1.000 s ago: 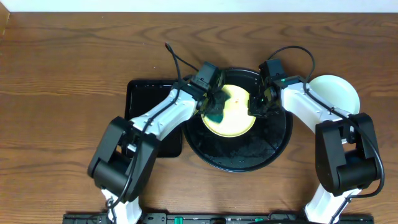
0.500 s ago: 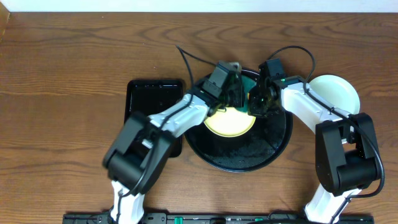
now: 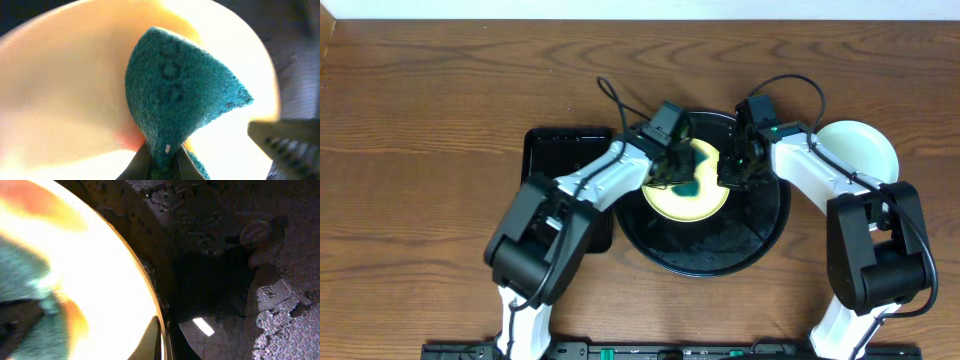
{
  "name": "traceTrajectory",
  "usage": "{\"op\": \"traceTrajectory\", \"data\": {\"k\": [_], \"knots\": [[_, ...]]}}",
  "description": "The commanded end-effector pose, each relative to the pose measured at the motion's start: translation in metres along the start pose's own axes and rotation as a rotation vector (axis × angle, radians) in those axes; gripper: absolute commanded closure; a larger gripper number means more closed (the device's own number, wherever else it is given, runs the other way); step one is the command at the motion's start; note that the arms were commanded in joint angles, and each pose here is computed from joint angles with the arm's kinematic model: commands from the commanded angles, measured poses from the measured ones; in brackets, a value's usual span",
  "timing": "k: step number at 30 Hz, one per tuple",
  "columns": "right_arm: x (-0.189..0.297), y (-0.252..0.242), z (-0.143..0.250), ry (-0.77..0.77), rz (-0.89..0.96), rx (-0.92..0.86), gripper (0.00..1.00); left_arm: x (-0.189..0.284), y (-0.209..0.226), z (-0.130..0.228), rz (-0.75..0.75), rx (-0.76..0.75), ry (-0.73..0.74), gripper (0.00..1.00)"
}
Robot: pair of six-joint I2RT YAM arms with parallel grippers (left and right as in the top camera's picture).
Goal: Clean dirty plates on tray and stack at the side
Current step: 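Scrub the red stain on the yellow plate with the left-held sponge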
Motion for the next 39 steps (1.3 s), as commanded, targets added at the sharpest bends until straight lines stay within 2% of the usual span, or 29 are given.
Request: {"op": "traceTrajectory", "data": {"k": [1, 9, 20, 24, 30, 36, 39], "knots": [[-0.011, -0.009, 0.007, 0.025, 0.05, 0.0, 0.99, 0.007, 0.049, 0.012, -0.152, 0.021, 0.028, 0.93], [-0.011, -0.009, 0.006, 0.023, 0.049, 0.0, 0.99, 0.062, 0.014, -0.019, -0.078, -0.036, -0.14, 0.92], [-0.011, -0.009, 0.006, 0.023, 0.049, 0.0, 0.99, 0.01, -0.023, 0.011, -0.053, -0.144, -0.061, 0.92], [-0.011, -0.009, 0.006, 0.024, 0.049, 0.0, 0.99, -0.003, -0.005, 0.014, -0.1, -0.128, -0.031, 0.92], [-0.011, -0.009, 0.006, 0.024, 0.049, 0.0, 0.99, 0.006, 0.054, 0.0, -0.336, -0.078, -0.077, 0.92], [-0.011, -0.009, 0.007, 0.026, 0.05, 0.0, 0.99, 0.018, 0.081, -0.016, -0.368, -0.019, -0.118, 0.92], [-0.011, -0.009, 0.007, 0.026, 0.05, 0.0, 0.99, 0.03, 0.078, -0.024, -0.362, -0.061, -0.144, 0.93]]}}
Point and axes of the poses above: each gripper's point midway between its finger pads, its own x axis back along the fingers, its own y axis along the line the jaws close on, z = x × y, the point moved 2 cm from there along x, back along the fingers, and after that the axes turned 9 degrees about -x, right-handed, at the moved point
